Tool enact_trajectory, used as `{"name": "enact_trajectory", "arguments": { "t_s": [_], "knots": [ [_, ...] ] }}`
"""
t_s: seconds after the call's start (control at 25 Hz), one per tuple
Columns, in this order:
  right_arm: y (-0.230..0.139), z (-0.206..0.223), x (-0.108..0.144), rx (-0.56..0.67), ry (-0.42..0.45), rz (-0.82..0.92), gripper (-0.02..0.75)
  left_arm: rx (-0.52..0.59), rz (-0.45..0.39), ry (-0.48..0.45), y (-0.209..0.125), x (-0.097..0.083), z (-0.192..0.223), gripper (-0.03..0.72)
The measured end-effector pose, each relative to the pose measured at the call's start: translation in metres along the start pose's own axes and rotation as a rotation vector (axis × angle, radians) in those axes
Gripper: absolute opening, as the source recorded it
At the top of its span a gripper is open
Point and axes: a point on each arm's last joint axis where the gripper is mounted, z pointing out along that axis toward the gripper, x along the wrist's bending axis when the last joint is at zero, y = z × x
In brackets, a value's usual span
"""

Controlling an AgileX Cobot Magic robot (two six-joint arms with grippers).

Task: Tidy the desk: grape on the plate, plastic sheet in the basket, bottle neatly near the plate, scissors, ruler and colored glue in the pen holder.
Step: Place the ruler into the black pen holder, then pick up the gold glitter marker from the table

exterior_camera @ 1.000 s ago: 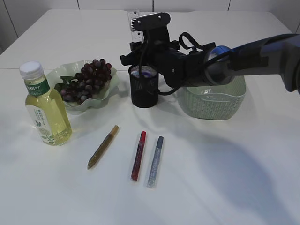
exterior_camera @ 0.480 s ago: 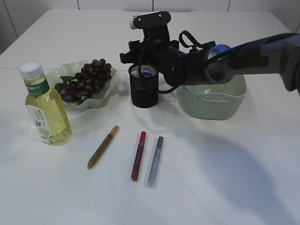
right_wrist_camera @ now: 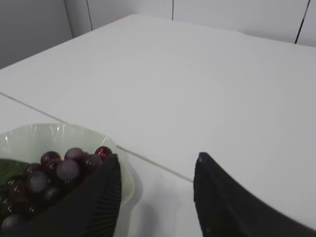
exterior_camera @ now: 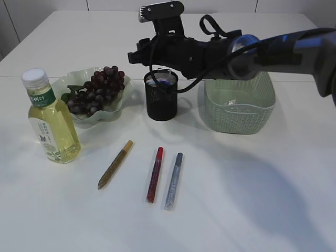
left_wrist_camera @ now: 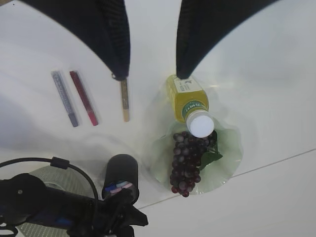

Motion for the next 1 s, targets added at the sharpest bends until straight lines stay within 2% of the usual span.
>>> {"name": "enact_trajectory", "arguments": {
  "t_s": [0.16,0.28,0.6,0.76,0.88,1.0],
  "knots": [
    [-0.002,-0.002,0.003,0.091,0.04,-0.015,0.386,-0.002,0.002,0.007,0.0,0.001,0.0,0.239],
    [0.01,-0.011,0.005,0.132,0.069,-0.016,0.386,-0.002,0.004,0.011,0.0,0.001,0.0,0.239],
    [0.074,-0.056,0.006,0.134,0.125,-0.039,0.386,-0.007,0.011,0.035,0.001,0.003,0.0,0.239],
    [0.099,-0.083,0.007,0.181,0.168,-0.056,0.386,-0.007,0.011,0.035,0.001,0.003,0.0,0.239],
    [0.108,-0.102,0.009,0.27,0.214,-0.068,0.386,-0.007,0.011,0.035,0.001,0.003,0.0,0.239],
    [0.109,-0.123,0.012,0.417,0.276,-0.086,0.386,-0.007,0.011,0.035,0.001,0.003,0.0,0.239]
  ]
}}
